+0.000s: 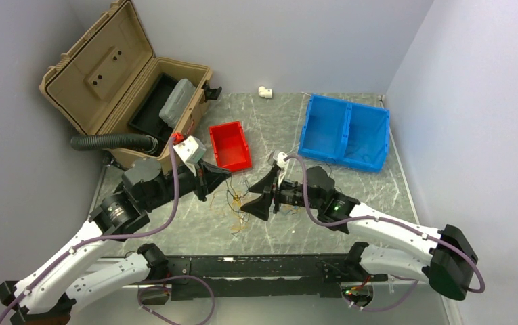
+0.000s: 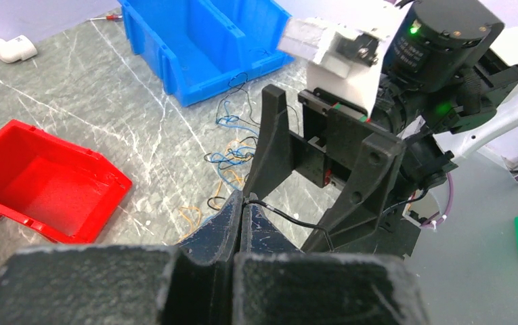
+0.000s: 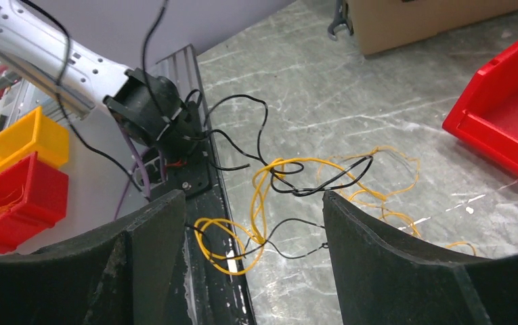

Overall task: Untangle the cables
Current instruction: Untie the cable.

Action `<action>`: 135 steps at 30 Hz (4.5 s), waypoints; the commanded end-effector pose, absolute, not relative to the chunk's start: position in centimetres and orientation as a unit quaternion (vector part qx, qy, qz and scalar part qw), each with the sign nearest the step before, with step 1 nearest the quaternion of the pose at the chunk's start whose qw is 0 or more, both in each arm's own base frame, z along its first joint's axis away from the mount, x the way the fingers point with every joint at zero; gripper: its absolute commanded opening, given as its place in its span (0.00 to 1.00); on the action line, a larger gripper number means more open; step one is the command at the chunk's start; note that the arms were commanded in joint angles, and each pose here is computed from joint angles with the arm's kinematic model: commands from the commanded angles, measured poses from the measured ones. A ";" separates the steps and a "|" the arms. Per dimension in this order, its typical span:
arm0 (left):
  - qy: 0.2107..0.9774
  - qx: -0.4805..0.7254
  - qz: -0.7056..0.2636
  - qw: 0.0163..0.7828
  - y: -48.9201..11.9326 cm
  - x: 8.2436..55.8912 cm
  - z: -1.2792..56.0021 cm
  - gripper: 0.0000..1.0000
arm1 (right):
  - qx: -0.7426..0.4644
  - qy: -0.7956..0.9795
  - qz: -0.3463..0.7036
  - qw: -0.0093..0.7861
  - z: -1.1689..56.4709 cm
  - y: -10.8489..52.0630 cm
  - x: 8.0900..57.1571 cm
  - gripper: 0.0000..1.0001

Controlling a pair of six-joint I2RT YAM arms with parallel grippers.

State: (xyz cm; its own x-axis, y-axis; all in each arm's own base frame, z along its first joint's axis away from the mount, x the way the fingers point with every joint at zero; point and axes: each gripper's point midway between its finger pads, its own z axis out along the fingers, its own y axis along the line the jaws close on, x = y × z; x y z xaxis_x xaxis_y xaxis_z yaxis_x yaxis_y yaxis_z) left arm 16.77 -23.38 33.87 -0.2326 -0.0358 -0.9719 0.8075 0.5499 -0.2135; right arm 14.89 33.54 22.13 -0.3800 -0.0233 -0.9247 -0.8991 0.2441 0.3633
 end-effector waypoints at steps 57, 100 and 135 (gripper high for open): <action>0.596 0.225 -0.307 0.707 -17.4 17.3 45.8 0.00 | -0.066 0.872 0.270 0.403 6.4 30.8 22.1 0.43; 0.682 0.006 -0.107 0.723 -6.9 20.9 42.0 0.00 | 0.067 0.845 0.132 0.514 12.3 16.6 22.2 0.34; 0.638 0.238 -0.340 0.648 -20.6 18.2 41.6 0.00 | -0.273 0.661 0.443 0.541 30.0 31.6 17.6 0.90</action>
